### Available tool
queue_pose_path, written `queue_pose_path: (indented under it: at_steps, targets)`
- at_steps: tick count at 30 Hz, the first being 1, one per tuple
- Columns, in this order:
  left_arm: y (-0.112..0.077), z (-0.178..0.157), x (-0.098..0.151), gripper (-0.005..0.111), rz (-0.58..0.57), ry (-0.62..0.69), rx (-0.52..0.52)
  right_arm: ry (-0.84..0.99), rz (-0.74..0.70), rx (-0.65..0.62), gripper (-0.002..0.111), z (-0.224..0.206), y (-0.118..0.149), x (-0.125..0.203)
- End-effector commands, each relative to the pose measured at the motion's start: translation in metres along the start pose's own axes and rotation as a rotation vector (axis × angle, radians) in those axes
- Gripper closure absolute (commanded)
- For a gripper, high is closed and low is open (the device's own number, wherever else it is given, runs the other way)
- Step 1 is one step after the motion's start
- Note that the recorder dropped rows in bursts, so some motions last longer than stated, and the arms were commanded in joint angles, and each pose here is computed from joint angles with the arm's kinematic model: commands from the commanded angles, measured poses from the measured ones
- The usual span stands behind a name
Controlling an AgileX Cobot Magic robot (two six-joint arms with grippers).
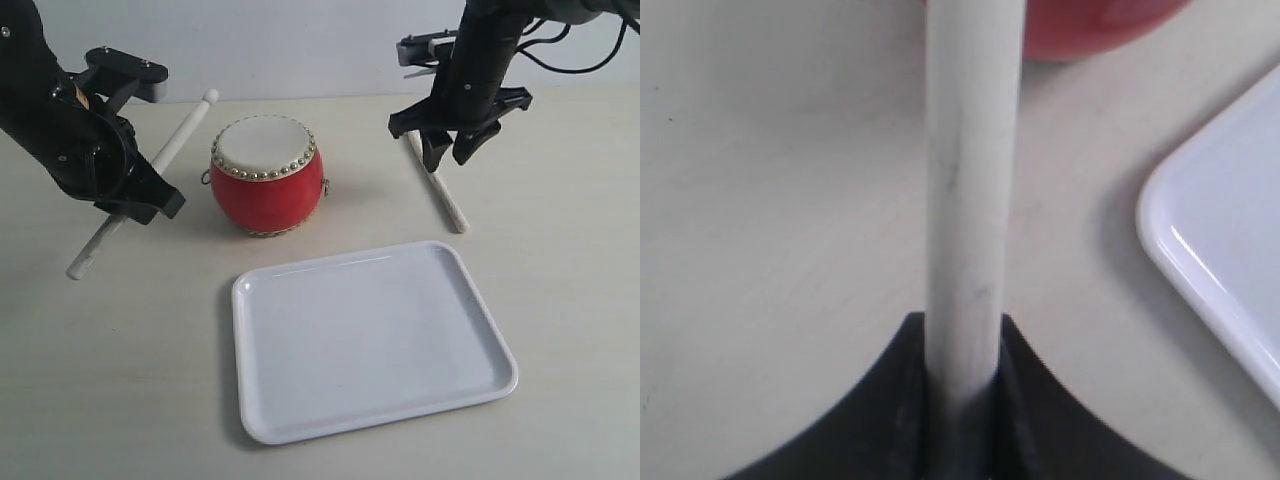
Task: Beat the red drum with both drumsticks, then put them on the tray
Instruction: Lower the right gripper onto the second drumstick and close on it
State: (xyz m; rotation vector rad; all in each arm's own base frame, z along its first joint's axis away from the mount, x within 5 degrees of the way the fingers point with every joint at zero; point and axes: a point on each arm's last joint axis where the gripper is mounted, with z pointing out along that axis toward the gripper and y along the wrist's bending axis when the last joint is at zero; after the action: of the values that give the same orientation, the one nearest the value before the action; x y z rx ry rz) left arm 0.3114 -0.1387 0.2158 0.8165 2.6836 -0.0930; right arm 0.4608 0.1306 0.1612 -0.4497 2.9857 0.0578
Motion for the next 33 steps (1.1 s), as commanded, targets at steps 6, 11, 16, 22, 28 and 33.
queue_pose_path:
  at_steps: [6, 11, 16, 22, 28, 33]
  targets:
    - [-0.002, -0.002, -0.002, 0.107, 0.004, -0.008, 0.005, 0.059, 0.065, 0.001, 0.066, 0.031, -0.014, 0.001]
    - [-0.002, -0.002, -0.002, 0.107, 0.004, -0.01, 0.005, 0.084, 0.075, 0.003, 0.066, 0.043, -0.015, 0.003]
    - [-0.002, -0.002, -0.002, 0.107, 0.004, -0.01, 0.005, 0.099, 0.082, 0.0, 0.066, 0.05, -0.015, 0.004]
    - [-0.002, -0.002, -0.003, 0.107, 0.005, -0.011, 0.005, 0.099, 0.106, 0.001, 0.077, 0.05, -0.014, 0.004]
    - [-0.002, -0.002, -0.003, 0.107, 0.005, -0.011, 0.005, 0.119, 0.127, -0.019, 0.108, 0.05, -0.012, 0.006]
    - [-0.001, -0.002, -0.002, 0.107, 0.024, -0.006, -0.005, 0.15, 0.121, -0.018, 0.108, 0.043, -0.012, 0.009]
